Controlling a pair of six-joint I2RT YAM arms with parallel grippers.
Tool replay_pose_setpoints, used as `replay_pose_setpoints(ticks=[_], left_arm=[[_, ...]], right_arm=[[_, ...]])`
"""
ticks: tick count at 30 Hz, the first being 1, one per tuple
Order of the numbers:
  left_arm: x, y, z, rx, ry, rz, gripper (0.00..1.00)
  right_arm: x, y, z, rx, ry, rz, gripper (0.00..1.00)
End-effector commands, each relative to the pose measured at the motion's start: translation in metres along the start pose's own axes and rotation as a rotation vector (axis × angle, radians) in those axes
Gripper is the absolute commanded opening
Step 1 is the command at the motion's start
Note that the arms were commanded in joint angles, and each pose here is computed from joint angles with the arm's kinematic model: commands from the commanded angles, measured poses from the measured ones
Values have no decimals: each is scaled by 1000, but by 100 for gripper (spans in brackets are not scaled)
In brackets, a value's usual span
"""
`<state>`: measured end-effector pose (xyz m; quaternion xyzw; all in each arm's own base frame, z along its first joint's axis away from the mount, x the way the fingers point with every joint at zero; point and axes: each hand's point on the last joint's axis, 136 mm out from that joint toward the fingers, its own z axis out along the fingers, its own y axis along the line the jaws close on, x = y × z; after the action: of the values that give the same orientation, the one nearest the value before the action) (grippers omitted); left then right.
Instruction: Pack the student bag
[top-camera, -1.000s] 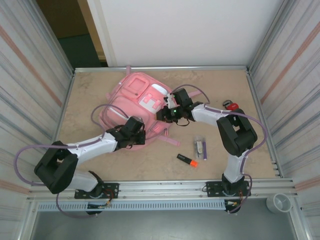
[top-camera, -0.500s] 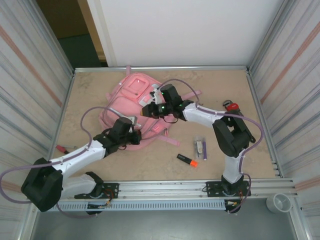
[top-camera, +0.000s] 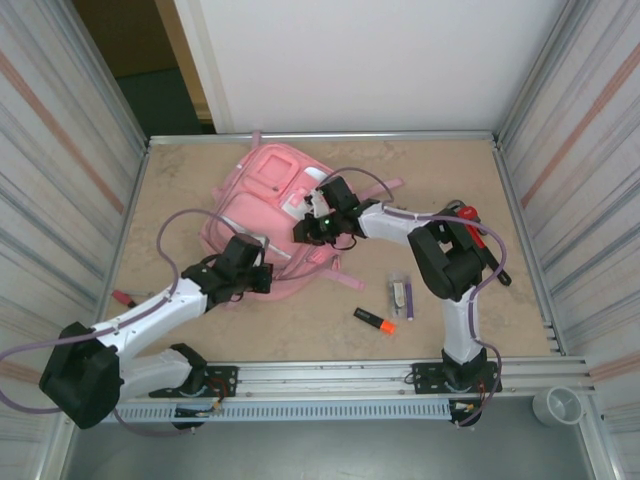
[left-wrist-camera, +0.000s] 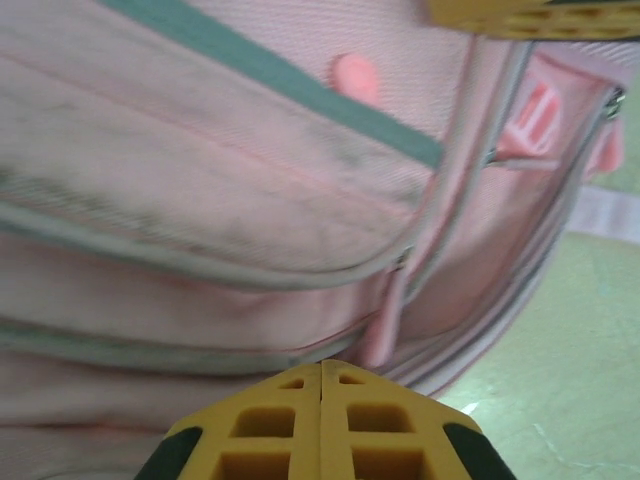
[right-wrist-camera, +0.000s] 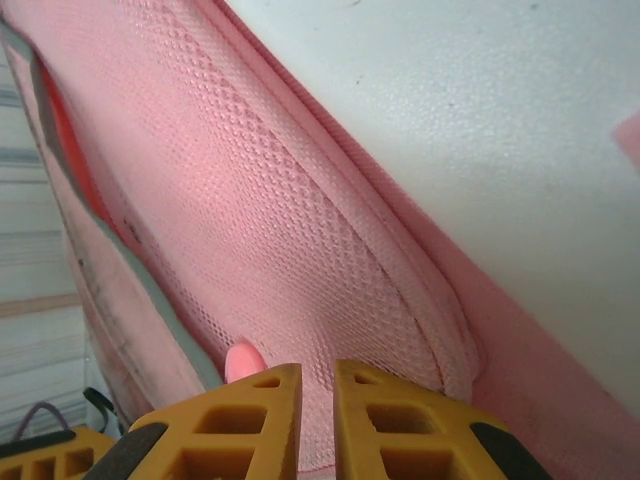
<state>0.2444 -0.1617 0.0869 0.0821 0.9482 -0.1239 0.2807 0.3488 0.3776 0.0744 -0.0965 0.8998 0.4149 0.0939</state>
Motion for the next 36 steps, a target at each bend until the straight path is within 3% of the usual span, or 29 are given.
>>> replay_pose_setpoints(ticks=[1, 5, 9, 17, 36], left_arm=[[0, 17, -4, -95, 22, 52, 0], [-16, -24, -8, 73, -47, 94, 0], [-25, -51, -7, 169, -73, 87, 19], [-15, -45, 20, 72, 53, 101, 31], [9, -30, 51, -64, 229, 91, 31]], right_arm=[[25, -79, -1, 234, 71, 105, 16], [19, -51, -2, 135, 56, 52, 17], [14, -27, -4, 46, 37, 29, 18], [16, -22, -5, 24, 34, 34, 18], [18, -24, -3, 15, 36, 37, 18]])
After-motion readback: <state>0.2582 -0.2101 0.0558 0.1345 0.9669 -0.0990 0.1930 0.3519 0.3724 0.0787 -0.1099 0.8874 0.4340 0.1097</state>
